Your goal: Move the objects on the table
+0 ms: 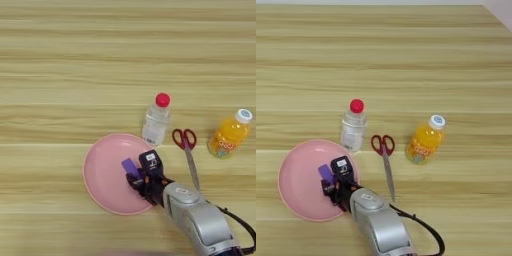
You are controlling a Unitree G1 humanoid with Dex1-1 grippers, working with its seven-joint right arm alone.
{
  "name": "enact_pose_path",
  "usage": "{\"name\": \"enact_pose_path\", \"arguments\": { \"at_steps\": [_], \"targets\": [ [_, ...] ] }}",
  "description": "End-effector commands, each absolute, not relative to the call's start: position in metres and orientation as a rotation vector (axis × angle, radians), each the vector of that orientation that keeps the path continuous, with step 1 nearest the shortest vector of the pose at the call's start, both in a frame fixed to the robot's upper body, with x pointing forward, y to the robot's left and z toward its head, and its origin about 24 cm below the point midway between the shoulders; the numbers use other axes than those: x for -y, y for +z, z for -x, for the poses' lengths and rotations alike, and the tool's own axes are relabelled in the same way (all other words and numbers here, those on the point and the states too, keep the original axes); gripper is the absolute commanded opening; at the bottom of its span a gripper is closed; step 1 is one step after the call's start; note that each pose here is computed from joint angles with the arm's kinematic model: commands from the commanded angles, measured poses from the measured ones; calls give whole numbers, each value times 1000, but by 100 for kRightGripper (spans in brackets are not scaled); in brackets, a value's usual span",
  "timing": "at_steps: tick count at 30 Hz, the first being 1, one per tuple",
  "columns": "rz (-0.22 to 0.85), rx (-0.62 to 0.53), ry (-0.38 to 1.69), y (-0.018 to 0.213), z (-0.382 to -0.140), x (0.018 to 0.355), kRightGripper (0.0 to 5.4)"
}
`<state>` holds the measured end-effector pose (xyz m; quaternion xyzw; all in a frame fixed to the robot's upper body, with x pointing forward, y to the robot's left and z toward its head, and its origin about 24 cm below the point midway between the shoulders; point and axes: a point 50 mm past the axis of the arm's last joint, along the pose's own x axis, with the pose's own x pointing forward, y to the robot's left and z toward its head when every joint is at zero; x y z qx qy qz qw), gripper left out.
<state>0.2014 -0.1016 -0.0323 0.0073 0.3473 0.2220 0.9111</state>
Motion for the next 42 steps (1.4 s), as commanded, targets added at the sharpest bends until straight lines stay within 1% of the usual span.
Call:
{"name": "enact_pose_path", "arguments": {
  "at_steps": [1, 3, 14, 17, 22, 24, 30, 34, 42],
  "targets": [
    [-8, -615, 462, -16, -215, 100, 159],
    [-8, -614, 463, -16, -215, 100, 145],
    [-12, -606, 478, -14, -213, 98, 143],
    [-1, -583, 475, -11, -214, 98, 143],
    [17, -511, 455, 1, -217, 99, 143],
    [53, -474, 442, 5, -218, 100, 143],
    [82, -422, 408, 15, -220, 106, 143],
    [109, -402, 345, 19, -225, 117, 143],
    [133, -371, 296, 28, -230, 131, 143]
  ]
}}
